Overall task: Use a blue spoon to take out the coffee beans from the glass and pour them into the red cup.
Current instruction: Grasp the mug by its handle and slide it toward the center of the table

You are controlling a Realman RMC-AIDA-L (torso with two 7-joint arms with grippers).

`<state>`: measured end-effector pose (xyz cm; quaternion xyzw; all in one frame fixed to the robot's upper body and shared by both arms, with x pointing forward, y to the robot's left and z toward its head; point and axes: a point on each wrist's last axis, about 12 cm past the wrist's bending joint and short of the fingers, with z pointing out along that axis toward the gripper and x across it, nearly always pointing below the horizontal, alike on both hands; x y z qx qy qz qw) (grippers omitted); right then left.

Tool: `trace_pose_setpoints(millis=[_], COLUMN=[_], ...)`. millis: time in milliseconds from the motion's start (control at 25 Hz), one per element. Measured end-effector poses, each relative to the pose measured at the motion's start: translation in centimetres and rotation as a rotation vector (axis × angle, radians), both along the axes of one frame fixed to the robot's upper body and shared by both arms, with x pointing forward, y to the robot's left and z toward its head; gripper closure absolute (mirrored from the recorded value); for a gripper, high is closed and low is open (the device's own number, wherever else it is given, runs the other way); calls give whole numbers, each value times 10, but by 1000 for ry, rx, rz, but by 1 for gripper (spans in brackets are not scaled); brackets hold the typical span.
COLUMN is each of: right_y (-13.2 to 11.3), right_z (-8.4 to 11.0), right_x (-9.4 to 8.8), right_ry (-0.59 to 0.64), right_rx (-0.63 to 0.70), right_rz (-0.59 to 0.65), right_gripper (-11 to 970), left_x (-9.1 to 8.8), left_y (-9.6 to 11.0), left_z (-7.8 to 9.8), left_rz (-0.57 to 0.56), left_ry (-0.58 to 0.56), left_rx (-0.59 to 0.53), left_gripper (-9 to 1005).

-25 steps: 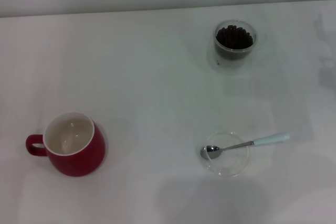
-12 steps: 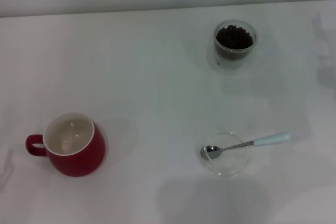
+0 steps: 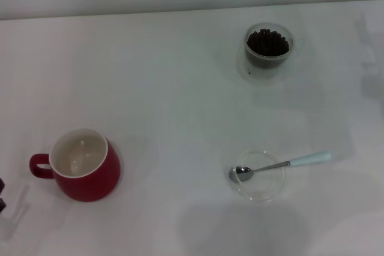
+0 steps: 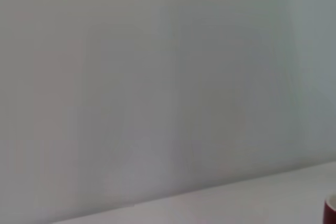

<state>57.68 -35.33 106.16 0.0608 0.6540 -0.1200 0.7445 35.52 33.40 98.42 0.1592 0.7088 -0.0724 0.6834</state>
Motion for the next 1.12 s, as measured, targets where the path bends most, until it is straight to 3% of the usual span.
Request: trace_pose_setpoints(millis=[1120], right_y=[1], right_z=[-1], right_x=[-1], right_ry=[8], right_rx=[-14], right_rz=[17], right_gripper=[161], left_x=[31], left_y=[-22], left_z=[-10], left_rz=[-93], left_ry=[80], left_rx=[24], left_gripper=[109])
